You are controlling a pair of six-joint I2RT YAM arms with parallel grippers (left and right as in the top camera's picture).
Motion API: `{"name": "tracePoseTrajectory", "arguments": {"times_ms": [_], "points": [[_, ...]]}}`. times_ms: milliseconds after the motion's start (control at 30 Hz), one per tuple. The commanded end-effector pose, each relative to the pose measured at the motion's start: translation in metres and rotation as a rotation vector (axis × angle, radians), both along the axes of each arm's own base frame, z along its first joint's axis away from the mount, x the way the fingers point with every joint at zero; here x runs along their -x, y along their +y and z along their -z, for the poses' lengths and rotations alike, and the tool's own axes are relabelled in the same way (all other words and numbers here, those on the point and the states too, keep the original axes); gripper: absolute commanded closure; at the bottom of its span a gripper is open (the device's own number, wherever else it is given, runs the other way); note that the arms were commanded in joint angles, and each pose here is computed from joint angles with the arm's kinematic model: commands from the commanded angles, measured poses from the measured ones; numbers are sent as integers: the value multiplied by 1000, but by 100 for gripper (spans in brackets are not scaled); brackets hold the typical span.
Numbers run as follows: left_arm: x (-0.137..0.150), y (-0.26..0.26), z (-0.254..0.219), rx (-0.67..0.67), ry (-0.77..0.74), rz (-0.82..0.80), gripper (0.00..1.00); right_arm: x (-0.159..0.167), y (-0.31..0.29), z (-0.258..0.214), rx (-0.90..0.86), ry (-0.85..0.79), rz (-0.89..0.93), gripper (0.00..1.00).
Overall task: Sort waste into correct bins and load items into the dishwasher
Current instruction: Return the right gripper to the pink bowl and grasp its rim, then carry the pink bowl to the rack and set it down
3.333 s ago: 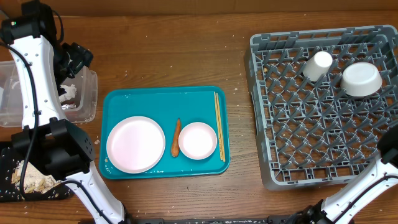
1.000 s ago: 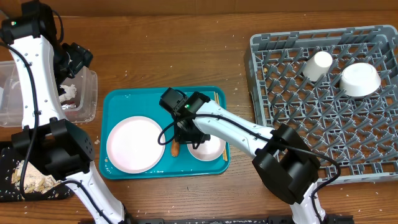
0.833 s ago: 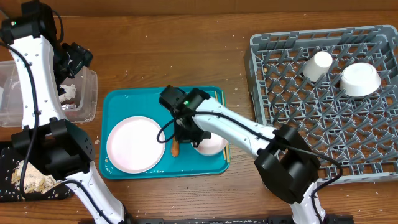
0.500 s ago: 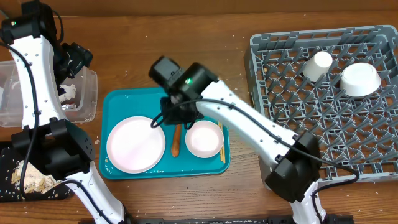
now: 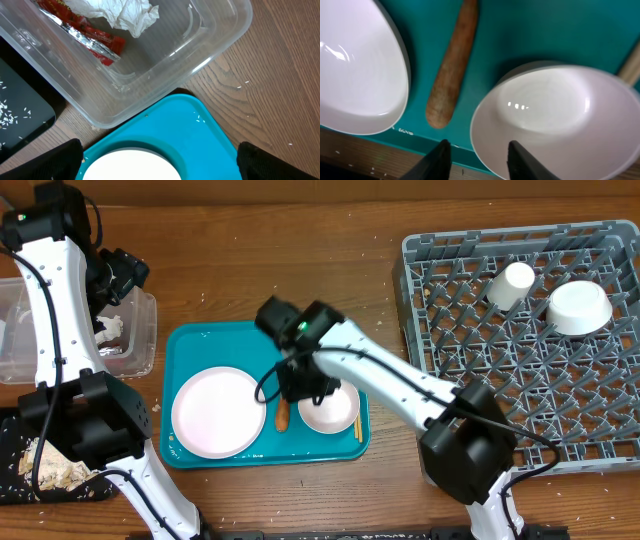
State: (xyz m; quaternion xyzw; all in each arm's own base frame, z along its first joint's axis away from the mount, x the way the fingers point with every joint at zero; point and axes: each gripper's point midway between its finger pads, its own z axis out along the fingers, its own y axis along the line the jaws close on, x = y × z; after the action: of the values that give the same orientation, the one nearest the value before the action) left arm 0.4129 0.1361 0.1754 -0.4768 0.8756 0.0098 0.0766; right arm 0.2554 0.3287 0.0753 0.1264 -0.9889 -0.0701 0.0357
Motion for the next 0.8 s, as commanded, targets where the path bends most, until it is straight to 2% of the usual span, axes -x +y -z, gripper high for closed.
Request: {"name": "tracePoseTrajectory", "arguments": {"times_ms": [0,233,400,433,500,567,633,767], "points": [[2,3,-5,-19,-6,18,0,10,-3,8,18,5,-20,57],[2,3,-5,-19,-6,18,0,16,-5,35,34,-15,-38,56],[2,3,-5,-19,-6,18,0,22,7,40,-20,7,-49,56],[2,3,-5,-19,-6,18,0,23,9,40,-24,1,-54,58],[2,3,-5,-19,-6,18,0,24,13,40,-23,-15,-67,80],[2,3,-5,-19,-6,18,0,26,14,39,-22,-14,-72,92],[2,3,-5,-19,-6,18,0,26,14,36,-20,-11,-72,96],[2,3,-5,-19,-6,18,0,19,13,14,-23,-14,-57,96]]}}
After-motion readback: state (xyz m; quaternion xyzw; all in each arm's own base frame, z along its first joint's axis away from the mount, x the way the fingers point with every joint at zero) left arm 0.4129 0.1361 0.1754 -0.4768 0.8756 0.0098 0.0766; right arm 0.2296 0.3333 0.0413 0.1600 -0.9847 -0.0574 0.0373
